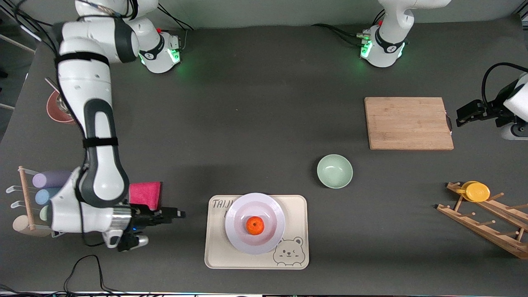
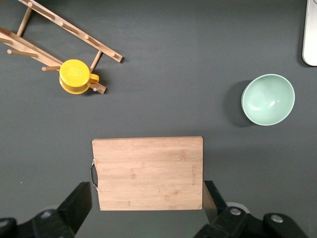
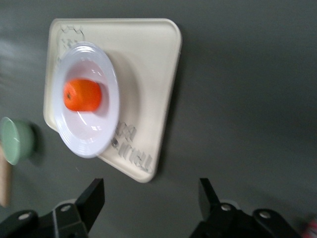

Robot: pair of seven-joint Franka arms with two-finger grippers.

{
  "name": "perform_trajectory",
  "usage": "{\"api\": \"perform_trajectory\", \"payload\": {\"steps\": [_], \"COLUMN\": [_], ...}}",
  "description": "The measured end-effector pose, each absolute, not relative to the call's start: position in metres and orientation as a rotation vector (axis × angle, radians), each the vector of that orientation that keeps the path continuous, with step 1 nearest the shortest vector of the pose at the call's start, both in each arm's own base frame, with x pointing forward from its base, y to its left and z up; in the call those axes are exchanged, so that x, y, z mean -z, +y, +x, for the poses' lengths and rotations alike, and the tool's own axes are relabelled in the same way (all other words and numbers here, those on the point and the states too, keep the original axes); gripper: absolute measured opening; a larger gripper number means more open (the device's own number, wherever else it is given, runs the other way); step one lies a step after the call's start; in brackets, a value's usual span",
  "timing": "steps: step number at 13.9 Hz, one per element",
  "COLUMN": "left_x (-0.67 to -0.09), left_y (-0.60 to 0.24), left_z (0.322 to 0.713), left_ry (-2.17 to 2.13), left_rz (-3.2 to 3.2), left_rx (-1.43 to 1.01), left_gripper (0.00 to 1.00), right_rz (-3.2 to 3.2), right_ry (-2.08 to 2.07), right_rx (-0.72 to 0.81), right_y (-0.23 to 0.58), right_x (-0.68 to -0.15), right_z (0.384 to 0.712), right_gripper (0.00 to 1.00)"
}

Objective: Place orange and plate with both arms

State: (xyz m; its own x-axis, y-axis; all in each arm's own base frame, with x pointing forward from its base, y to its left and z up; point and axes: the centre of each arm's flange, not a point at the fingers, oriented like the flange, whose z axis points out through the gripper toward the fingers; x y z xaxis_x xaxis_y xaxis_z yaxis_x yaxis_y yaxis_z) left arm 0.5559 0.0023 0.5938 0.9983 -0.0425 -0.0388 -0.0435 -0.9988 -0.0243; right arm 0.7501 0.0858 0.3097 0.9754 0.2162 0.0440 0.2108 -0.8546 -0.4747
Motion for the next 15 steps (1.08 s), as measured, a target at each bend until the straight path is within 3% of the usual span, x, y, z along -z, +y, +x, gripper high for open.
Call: {"api": "perform_trajectory", "payload": {"steps": [1, 8, 11, 15], "left_x": [-0.594, -0.59, -0.591, -0.593], "left_y": [0.002, -0.009, -0.011, -0.012], "left_z": [0.555, 0.556, 0.557, 0.56], "left_ry": [0.067, 0.101, 0.105, 0.109], "left_rz": [-3.117, -3.118, -3.118, -3.117], "left_rx": [-0.061, -0.052, -0.045, -0.034], "left_gripper": [1.0, 1.0, 1.0, 1.0], "right_rz": [-2.692, -3.004, -3.071, -3.095], "right_ry": [-0.354, -0.291, -0.204, -0.174], "right_rx": [-0.037, -0.14, -0.182, -0.142], "right_y": [0.073, -0.017, -0.01, -0.012], "right_x": [-0.341, -0.516, -0.563, -0.589], "right_z": [0.739, 0.629, 0.588, 0.57], "right_gripper": [1.0, 1.0, 1.0, 1.0]}}
